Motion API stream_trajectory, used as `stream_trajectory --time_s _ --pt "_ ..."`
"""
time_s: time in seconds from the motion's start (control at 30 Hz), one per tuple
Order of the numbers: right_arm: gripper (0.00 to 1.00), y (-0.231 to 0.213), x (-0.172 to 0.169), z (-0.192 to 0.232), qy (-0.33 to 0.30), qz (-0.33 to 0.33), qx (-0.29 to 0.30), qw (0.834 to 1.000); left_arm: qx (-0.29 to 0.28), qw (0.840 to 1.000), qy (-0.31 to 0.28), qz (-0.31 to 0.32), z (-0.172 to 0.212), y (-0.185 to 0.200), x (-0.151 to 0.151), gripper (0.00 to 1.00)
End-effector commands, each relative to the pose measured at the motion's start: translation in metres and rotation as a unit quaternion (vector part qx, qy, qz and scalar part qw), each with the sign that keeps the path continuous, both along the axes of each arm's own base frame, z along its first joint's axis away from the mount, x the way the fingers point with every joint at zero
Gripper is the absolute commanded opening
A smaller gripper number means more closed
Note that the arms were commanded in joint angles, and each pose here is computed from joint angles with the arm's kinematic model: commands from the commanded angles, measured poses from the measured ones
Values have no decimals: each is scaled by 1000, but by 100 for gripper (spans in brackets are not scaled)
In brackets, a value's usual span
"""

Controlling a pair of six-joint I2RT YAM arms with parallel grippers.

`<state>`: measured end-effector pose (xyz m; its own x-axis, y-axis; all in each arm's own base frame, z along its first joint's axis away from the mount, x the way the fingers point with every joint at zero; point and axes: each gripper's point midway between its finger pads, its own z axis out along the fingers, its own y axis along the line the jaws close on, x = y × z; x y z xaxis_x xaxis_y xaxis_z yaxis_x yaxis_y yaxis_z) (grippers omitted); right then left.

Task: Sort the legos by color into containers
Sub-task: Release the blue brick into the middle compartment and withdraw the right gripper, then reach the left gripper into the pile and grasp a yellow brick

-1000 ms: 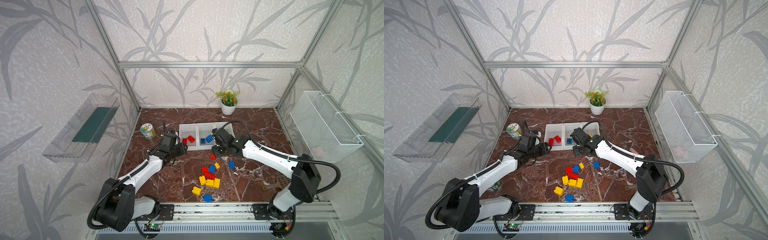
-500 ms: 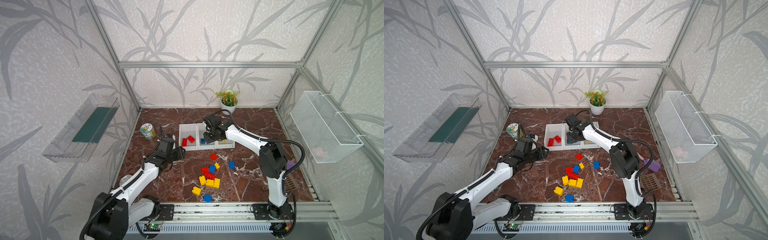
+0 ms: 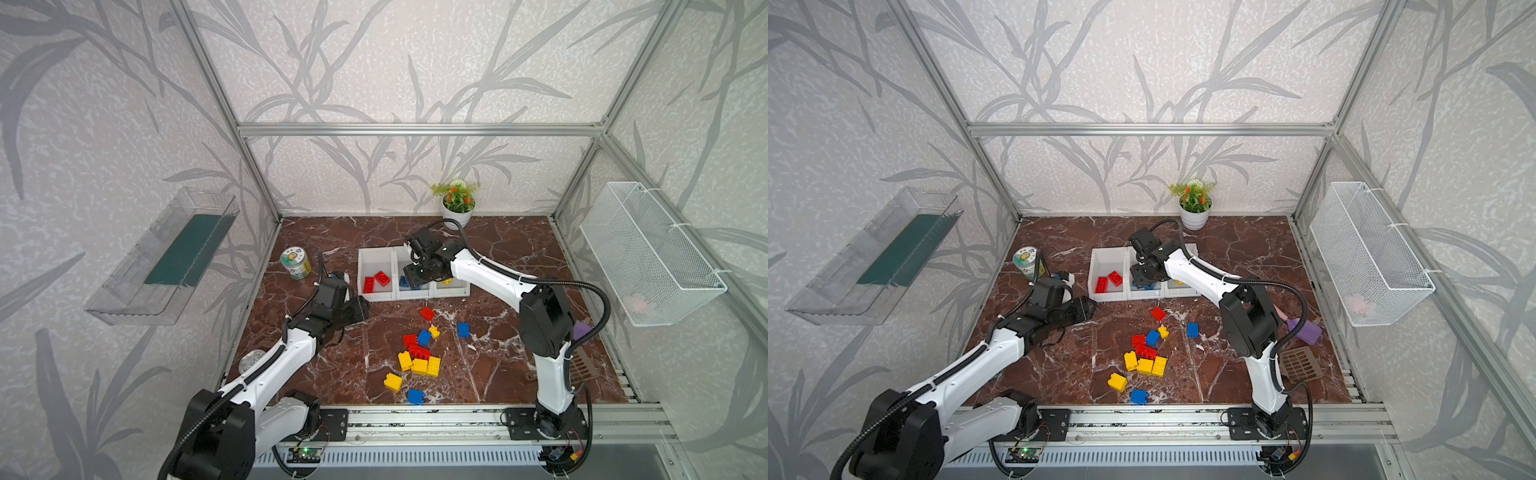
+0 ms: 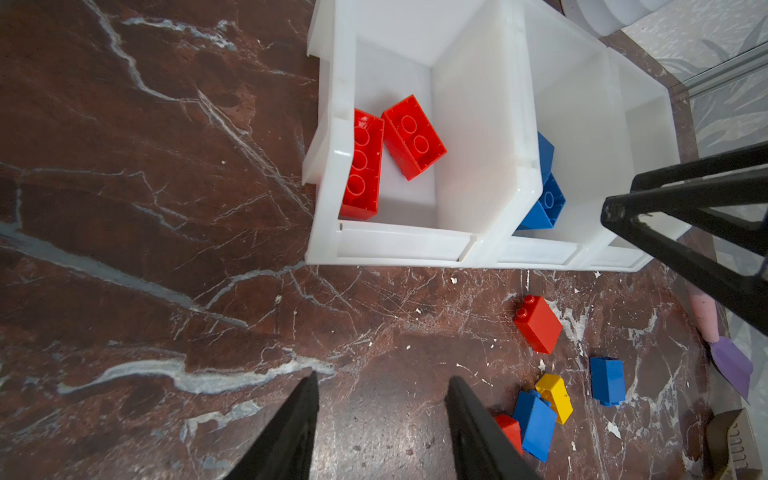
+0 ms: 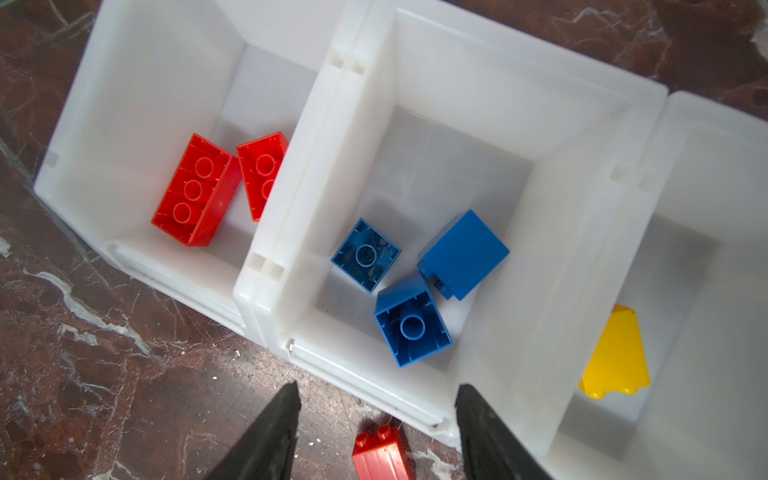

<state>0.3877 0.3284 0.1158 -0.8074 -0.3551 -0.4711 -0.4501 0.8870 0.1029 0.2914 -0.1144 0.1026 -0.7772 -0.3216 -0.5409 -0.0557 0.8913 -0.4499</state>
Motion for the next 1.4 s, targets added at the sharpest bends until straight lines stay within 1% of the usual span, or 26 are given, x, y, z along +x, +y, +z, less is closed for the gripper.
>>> stream_trajectory --time_s 0.0,0.33,0.5,0.67,0.77,0.93,1.0,1.13,1.23,1.37 --pt "61 -4 -3 21 -10 1 7 1000 0 1000 8 9 -4 3 -3 53" --pt "62 -12 -14 38 -22 1 21 1000 -1 1000 13 -4 -4 0 -5 53" --pt "62 -26 -27 45 -27 -9 26 999 -8 999 10 -35 -3 -10 -7 55" --pt "63 -54 -48 43 -28 -33 23 999 5 997 27 -79 -9 -23 -19 56" --pt "63 -73 -62 34 -19 -55 22 998 23 991 39 -122 -13 -36 -33 57" --pt "64 -106 -83 18 -13 -92 16 996 61 975 51 -208 -20 -63 -59 59" --pt "64 -116 -86 13 -11 -107 18 994 71 970 57 -224 -21 -70 -66 60" --pt "64 -127 -91 8 -10 -124 23 992 69 961 64 -260 -23 -88 -80 60" --pt "64 -128 -94 5 -8 -123 24 992 73 954 78 -280 -26 -96 -94 62" --pt "64 -129 -98 0 -5 -117 25 993 66 949 108 -288 -34 -101 -111 62"
